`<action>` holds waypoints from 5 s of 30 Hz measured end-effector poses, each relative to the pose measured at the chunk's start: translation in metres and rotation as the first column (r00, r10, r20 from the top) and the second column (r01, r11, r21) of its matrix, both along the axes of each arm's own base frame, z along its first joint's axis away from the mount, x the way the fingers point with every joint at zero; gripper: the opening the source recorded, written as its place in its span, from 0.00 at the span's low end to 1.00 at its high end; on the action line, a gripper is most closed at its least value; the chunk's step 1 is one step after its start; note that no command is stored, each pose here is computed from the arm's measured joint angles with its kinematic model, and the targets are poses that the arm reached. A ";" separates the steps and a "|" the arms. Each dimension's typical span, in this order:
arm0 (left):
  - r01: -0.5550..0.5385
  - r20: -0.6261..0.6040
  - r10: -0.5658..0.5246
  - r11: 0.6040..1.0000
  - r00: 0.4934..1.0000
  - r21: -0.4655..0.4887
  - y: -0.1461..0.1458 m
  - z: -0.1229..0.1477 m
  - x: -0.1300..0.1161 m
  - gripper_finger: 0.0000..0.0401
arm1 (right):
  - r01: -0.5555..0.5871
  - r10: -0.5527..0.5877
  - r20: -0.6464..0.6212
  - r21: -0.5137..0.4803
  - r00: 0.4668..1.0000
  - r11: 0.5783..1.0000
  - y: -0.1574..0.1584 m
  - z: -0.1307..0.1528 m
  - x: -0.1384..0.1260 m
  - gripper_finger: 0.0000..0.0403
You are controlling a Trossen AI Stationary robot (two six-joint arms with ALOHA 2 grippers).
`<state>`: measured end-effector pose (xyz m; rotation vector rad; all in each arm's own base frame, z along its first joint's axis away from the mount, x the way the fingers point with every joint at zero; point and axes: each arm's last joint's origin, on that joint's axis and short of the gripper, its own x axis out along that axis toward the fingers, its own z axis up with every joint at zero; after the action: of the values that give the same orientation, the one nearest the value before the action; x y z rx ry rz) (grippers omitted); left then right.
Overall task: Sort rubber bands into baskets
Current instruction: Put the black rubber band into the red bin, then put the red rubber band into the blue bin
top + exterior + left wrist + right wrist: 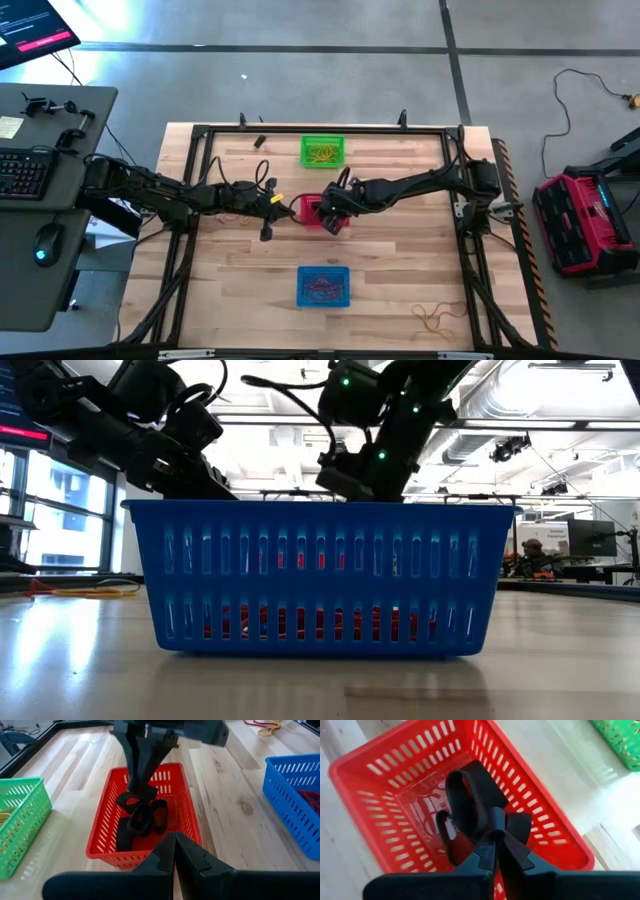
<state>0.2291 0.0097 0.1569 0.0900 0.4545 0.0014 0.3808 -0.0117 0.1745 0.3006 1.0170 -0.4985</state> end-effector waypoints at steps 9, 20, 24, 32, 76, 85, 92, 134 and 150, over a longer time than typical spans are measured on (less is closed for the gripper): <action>0.000 0.001 0.000 1.000 1.000 0.000 0.000 0.000 0.000 0.00 | -0.033 0.033 -0.004 0.017 0.999 0.999 0.000 -0.001 0.001 0.00; -0.011 0.002 0.011 1.000 1.000 -0.021 0.000 0.000 0.000 0.00 | -0.036 0.036 0.027 0.022 0.999 0.999 0.000 0.000 0.004 0.00; -0.011 0.001 0.011 1.000 1.000 -0.021 0.000 0.000 0.000 0.00 | -0.061 0.060 0.026 0.040 0.998 0.997 -0.001 0.000 0.004 0.00; -0.011 0.000 0.011 1.000 1.000 -0.022 0.000 0.000 0.000 0.00 | -0.060 0.058 0.035 0.036 0.998 0.998 -0.001 0.001 0.004 0.10; -0.058 -0.051 0.057 0.998 0.997 -0.022 0.000 0.011 -0.016 0.00 | -0.247 0.287 0.169 -0.222 0.943 0.943 -0.006 0.027 0.009 0.00; -0.019 -0.120 0.016 0.999 0.993 -0.026 -0.009 0.023 -0.041 0.00 | -0.233 0.298 0.208 -0.290 0.932 0.928 0.016 0.037 -0.013 0.00; -0.013 -0.212 -0.012 0.993 0.977 -0.117 -0.023 0.020 -0.053 0.00 | -0.242 0.329 0.304 -0.291 0.894 0.926 0.036 0.024 -0.023 0.00; -0.423 -0.755 0.262 0.906 0.601 -0.021 -0.060 0.037 -0.109 0.27 | -0.279 0.436 0.551 -0.348 0.712 0.895 0.068 0.008 -0.080 0.00; -0.636 -0.832 0.468 0.747 0.299 0.192 -0.039 0.009 -0.088 0.32 | -0.282 0.438 0.552 -0.347 0.710 0.894 0.068 0.008 -0.079 0.00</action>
<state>0.1412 -0.0292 0.1664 -0.2849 1.4949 0.6632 0.3015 0.0566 0.1823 0.0264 0.3373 -0.1265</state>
